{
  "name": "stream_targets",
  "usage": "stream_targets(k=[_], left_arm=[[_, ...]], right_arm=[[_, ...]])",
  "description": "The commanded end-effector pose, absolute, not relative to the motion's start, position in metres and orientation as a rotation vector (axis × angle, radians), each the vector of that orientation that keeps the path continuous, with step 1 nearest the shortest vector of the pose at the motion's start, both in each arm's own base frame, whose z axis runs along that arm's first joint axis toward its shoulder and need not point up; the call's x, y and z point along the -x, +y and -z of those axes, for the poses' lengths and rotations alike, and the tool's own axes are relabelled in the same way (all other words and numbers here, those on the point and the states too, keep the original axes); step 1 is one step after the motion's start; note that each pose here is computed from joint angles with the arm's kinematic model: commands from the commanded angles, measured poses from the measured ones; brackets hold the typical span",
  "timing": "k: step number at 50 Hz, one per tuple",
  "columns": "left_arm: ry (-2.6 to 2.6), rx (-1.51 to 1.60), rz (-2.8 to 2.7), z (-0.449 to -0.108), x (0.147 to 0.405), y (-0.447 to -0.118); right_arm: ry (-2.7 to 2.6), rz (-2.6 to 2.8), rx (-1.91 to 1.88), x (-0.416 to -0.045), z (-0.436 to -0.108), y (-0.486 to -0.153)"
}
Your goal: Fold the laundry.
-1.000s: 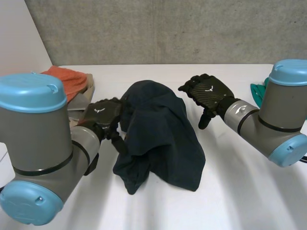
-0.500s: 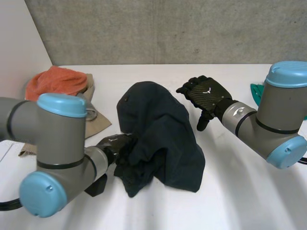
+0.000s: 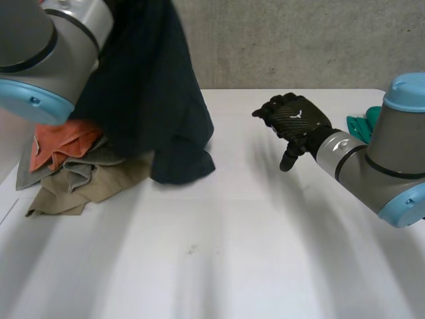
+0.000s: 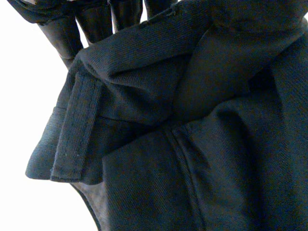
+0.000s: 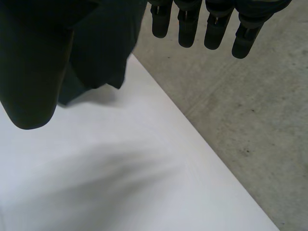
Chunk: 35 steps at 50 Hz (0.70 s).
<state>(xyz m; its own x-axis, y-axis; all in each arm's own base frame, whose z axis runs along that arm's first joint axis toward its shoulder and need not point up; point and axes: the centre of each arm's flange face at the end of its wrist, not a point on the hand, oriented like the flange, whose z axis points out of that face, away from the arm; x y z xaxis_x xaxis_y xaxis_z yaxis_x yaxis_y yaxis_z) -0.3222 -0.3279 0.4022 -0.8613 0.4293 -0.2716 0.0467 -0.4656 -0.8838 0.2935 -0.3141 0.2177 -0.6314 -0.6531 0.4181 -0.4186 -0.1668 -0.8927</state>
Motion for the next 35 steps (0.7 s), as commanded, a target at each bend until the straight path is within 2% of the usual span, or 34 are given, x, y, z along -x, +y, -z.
stream_targets(k=[1,5,9,16,25,35], left_arm=[[-1.322,0.933,-2.082,-0.353,0.370,-0.315],[-1.399,1.056,-1.807,-0.289,0.387,-0.307],[-1.452,1.130,-1.707,-0.257,0.390,-0.298],[-1.480,1.192,-1.758,-0.261,0.386,-0.285],[-1.748,1.026,-1.955,-0.284,0.357,-0.273],[-2.187,0.910,-1.966,-0.253,0.312,-0.244]], right_arm=[[1.939,1.976,1.165,-0.278,-0.231,-0.332],[2.012,2.064,1.058,-0.259,-0.242,-0.352],[2.048,2.124,0.991,-0.243,-0.250,-0.366],[2.046,2.114,0.987,-0.239,-0.250,-0.370],[1.932,1.989,1.119,-0.257,-0.241,-0.350],[1.794,1.829,1.444,-0.274,-0.236,-0.305]])
